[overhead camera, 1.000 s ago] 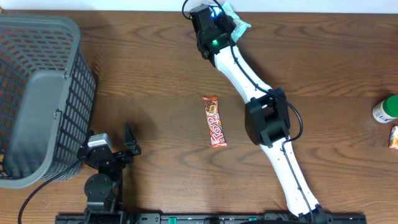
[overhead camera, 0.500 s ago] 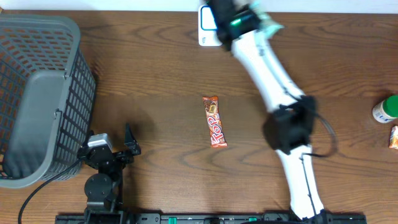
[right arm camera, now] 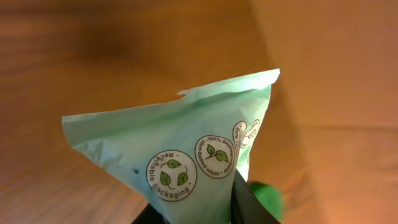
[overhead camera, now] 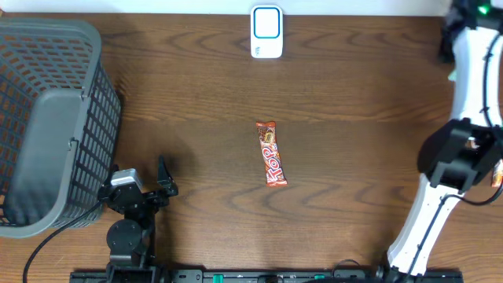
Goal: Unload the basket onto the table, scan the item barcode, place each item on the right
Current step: 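Carry the wipes pack to the right table edge and release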
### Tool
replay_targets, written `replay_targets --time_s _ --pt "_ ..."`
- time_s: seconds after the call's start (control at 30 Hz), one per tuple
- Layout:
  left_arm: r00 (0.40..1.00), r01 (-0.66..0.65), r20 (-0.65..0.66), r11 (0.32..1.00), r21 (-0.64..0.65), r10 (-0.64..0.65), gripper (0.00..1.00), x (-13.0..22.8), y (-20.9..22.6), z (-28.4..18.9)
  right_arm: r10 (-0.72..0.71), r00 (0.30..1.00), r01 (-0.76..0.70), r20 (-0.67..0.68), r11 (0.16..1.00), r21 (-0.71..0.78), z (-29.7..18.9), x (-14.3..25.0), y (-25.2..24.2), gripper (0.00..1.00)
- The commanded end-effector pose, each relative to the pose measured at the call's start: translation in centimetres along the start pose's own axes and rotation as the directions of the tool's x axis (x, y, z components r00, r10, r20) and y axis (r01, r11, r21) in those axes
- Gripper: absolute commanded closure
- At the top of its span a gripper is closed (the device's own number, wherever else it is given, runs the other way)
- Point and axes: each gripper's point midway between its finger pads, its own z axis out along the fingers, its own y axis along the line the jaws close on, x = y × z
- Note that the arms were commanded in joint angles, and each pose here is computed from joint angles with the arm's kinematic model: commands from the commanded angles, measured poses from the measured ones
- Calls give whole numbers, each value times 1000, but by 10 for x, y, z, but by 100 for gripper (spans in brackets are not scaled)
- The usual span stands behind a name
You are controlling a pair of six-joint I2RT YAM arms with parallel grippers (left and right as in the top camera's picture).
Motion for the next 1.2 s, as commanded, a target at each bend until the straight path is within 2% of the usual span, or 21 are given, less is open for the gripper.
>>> replay_targets --time_s 0.0,0.07,0.1,0.13,0.17,0.23,0.27,0.3,0.33,0.4,0.43,0.47,0.53,0.57,0.67,0.83,0.97,1.03,1.17 --pt "999 3 -51 1000 -17 -4 0 17 4 1 109 987 -125 -117 982 -138 47 28 19 99" --pt "999 3 -50 1000 -17 -4 0 17 4 1 146 977 -166 -157 978 -124 68 41 14 99" --pt "999 3 -51 1000 -17 -4 0 17 4 1 155 973 -176 -173 978 -116 76 48 12 96" --pt "999 3 -50 1000 -17 -4 0 17 4 1 161 969 -183 -188 977 -108 85 55 9 81" --pt "999 3 -50 1000 -17 -4 0 17 4 1 165 966 -188 -199 977 -102 91 60 5 60" --pt "999 3 -50 1000 -17 -4 0 17 4 1 176 960 -199 -220 976 -91 99 68 -2 47" --pt "999 3 -50 1000 -17 -4 0 17 4 1 182 958 -205 -222 975 -82 101 69 -7 37" --pt "999 3 -51 1000 -17 -4 0 17 4 1 188 957 -209 -223 975 -74 102 69 -12 15" --pt "999 3 -50 1000 -17 -4 0 17 4 1 192 956 -212 -221 975 -71 101 68 -16 1" --pt "999 3 -50 1000 -17 -4 0 17 4 1 202 956 -221 -214 973 -68 97 65 -22 1" --pt "999 3 -50 1000 -17 -4 0 17 4 1 206 957 -224 -206 972 -69 93 62 -25 4" --pt "999 3 -50 1000 -17 -4 0 17 4 1 209 957 -227 -199 971 -72 90 60 -26 14" --pt "999 3 -51 1000 -17 -4 0 17 4 1 216 960 -233 -179 969 -81 80 54 -28 58" --pt "999 3 -50 1000 -17 -4 0 17 4 1 218 961 -235 -171 968 -84 76 51 -29 73" --pt "999 3 -50 1000 -17 -4 0 17 4 1 216 964 -232 -154 968 -93 67 46 -27 98" --pt "999 3 -50 1000 -17 -4 0 17 4 1 203 969 -218 -142 970 -103 58 43 -20 99" --pt "999 3 -50 1000 -17 -4 0 17 4 1 193 973 -207 -129 972 -112 50 39 -14 93" --pt "999 3 -50 1000 -17 -4 0 17 4 1 190 973 -204 -129 974 -101 51 39 -16 98" --pt "999 3 -50 1000 -17 -4 0 17 4 1 202 969 -216 -145 972 -90 55 44 -25 99"
